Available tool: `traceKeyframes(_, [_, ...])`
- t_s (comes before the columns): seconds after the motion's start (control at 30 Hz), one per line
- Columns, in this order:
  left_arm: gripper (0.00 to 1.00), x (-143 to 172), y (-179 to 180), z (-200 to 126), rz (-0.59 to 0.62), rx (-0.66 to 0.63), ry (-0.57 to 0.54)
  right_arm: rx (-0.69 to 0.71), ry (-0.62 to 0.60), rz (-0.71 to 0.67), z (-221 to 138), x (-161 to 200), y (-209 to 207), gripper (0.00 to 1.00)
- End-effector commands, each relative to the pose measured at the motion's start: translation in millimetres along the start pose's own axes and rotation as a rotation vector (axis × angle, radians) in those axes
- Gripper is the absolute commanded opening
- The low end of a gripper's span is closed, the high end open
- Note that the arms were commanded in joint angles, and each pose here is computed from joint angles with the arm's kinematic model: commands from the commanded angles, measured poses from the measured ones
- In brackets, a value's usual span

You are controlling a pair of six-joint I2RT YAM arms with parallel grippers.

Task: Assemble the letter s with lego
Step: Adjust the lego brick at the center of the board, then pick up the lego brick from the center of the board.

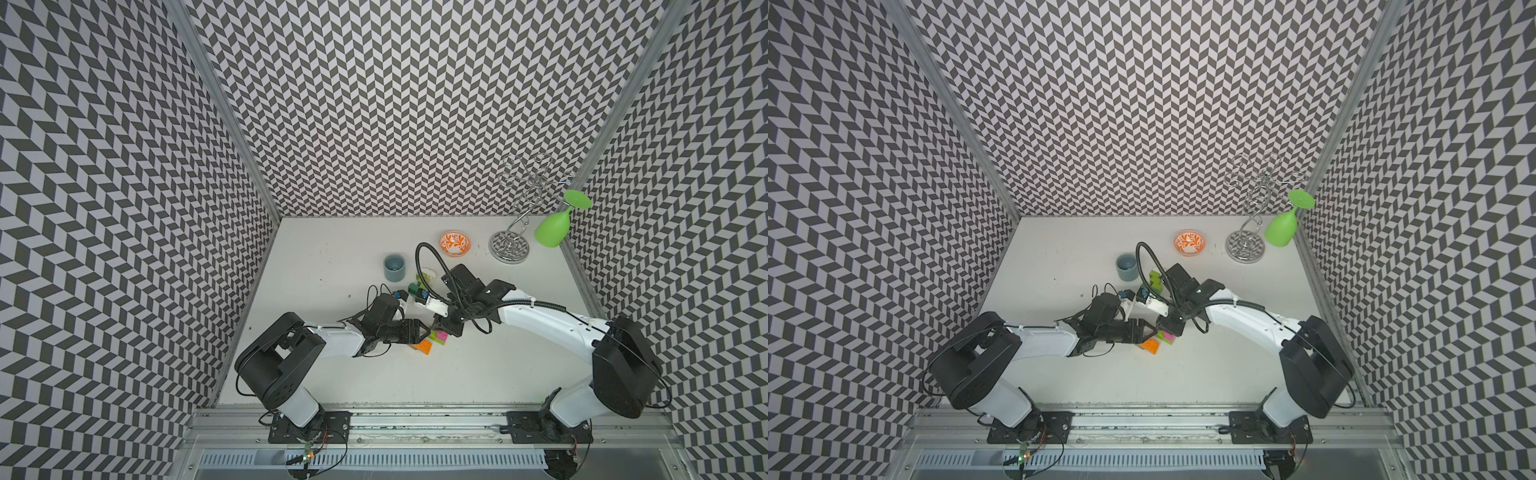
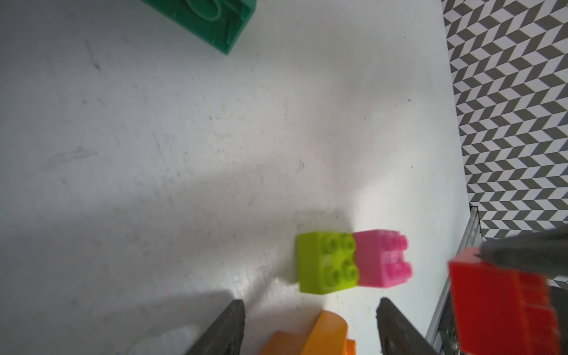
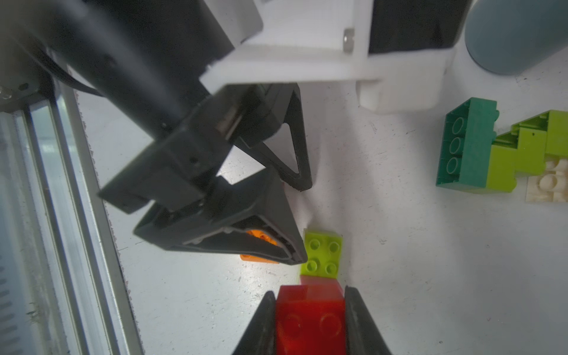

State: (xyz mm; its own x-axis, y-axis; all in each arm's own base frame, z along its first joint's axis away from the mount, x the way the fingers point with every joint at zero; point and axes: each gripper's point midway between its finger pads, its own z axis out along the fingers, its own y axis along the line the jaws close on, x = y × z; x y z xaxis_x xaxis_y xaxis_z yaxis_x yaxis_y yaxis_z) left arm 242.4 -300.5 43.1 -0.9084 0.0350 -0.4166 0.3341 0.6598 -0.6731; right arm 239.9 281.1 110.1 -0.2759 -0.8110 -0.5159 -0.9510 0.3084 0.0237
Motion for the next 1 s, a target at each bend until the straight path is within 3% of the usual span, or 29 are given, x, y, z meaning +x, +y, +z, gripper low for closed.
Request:
traceKeyframes(0.0, [0.68, 1.7, 6.4, 6.9, 0.011, -0.026, 0.019, 0.023, -0.104, -0.024, -19.6, -23.8, -1.7, 0.00])
traceKeyframes(0.17, [0.69, -6.1, -1.4, -1.2, 0.022, -0.011, -0.016, 0.037, -0.106, -0.013, -20.9, -26.6, -7.0, 0.00])
traceKeyframes(0.27, [0.73, -30.3, -8.8, -30.3, 0.035, -0.032, -0.109, 0.049, -0.115, 0.004, -17.6, -32.7, -13.2, 0.01])
traceKeyframes(0.43, [0.76, -79.8, 9.2, -120.9, -0.005, -0.140, -0.340, 0.002, -0.142, 0.026, -1.9, -51.3, -16.0, 0.01])
traceKeyframes(0.6, [0.77, -97.8, 22.3, -185.1, -0.026, -0.214, -0.465, -0.069, -0.091, -0.034, 42.9, -66.4, 6.0, 0.02])
traceKeyframes(0.83, [0.77, -93.3, 32.0, -200.9, -0.041, -0.228, -0.477, -0.109, 0.008, -0.084, 95.2, -74.0, 22.0, 0.05])
traceKeyframes(0.97, [0.77, -90.7, 35.5, -200.7, -0.043, -0.228, -0.471, -0.103, 0.081, -0.084, 114.2, -63.6, 24.4, 0.13])
